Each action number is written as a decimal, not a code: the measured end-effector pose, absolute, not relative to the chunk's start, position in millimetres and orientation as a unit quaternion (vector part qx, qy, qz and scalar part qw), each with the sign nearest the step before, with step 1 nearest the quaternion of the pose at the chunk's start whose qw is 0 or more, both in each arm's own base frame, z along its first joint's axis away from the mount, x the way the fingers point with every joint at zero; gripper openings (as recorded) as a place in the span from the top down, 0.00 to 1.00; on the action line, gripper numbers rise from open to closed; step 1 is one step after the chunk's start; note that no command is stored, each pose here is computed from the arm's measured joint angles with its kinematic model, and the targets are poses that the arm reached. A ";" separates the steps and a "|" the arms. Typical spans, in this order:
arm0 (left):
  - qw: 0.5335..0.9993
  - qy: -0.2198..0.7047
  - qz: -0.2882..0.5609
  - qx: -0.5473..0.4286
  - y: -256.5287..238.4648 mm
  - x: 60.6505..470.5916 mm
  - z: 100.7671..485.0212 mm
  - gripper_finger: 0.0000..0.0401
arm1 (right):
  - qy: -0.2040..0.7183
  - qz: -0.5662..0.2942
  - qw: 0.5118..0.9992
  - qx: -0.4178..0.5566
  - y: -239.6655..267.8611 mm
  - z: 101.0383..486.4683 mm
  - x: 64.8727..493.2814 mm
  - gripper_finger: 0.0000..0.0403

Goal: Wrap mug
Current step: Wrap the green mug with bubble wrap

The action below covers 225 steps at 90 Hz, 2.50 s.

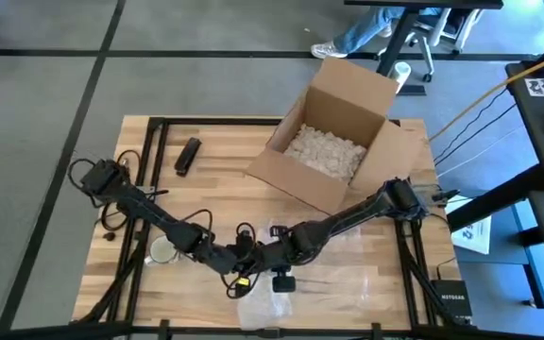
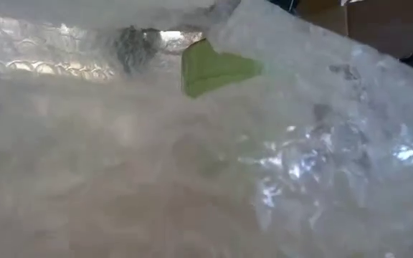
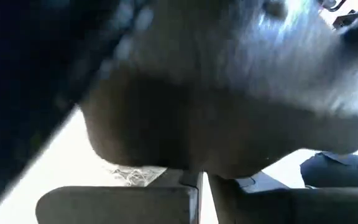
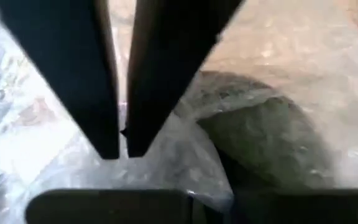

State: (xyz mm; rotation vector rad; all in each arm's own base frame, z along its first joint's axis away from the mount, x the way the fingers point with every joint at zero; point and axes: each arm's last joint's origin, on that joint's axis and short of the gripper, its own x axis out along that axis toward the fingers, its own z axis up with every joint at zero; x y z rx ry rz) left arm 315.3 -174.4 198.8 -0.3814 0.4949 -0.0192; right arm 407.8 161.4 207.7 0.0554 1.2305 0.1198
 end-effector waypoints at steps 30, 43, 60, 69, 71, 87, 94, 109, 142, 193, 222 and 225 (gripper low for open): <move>0.955 0.242 -0.008 -0.173 -172.4 316.0 199.6 1.00 | 0.576 0.007 0.816 0.049 150.3 254.7 383.1 1.00; 0.955 0.240 -0.004 -0.173 -169.5 317.6 199.7 1.00 | 0.564 -0.006 0.824 0.047 150.1 262.6 379.6 1.00; 0.954 0.242 0.005 -0.174 -165.0 320.8 197.1 1.00 | 0.530 0.036 0.846 0.050 164.1 272.5 378.5 1.00; 0.955 0.242 0.008 -0.174 -163.4 322.0 196.5 1.00 | 0.520 0.061 0.850 0.058 173.8 274.8 377.3 1.00; 0.955 0.242 0.009 -0.172 -162.4 322.5 196.3 1.00 | 0.518 0.065 0.851 0.058 175.7 275.1 377.0 1.00; 0.957 0.237 0.023 -0.168 -159.7 323.6 196.3 1.00 | 0.506 0.077 0.857 0.058 184.4 265.2 379.6 1.00; 0.960 0.224 0.049 -0.162 -158.3 323.8 196.8 1.00 | 0.507 0.075 0.857 0.060 184.9 251.0 384.1 1.00; 0.960 0.221 0.059 -0.160 -157.9 323.7 196.9 1.00 | 0.518 0.051 0.852 0.062 178.4 224.8 384.5 1.00; 0.954 0.242 0.037 -0.174 -187.9 294.2 206.6 1.00 | 0.522 0.069 0.843 0.109 162.4 189.3 392.3 1.00; 0.928 0.272 0.035 -0.254 -218.1 277.1 188.6 1.00 | 0.518 0.084 0.843 0.113 154.5 192.7 402.6 1.00; 0.948 0.204 0.028 -0.241 -207.3 297.7 196.6 1.00 | 0.514 0.086 0.845 0.119 154.2 193.5 403.8 1.00; 0.951 0.198 0.031 -0.237 -203.3 301.0 197.6 1.00 | 0.514 0.085 0.845 0.120 154.2 193.5 403.8 1.00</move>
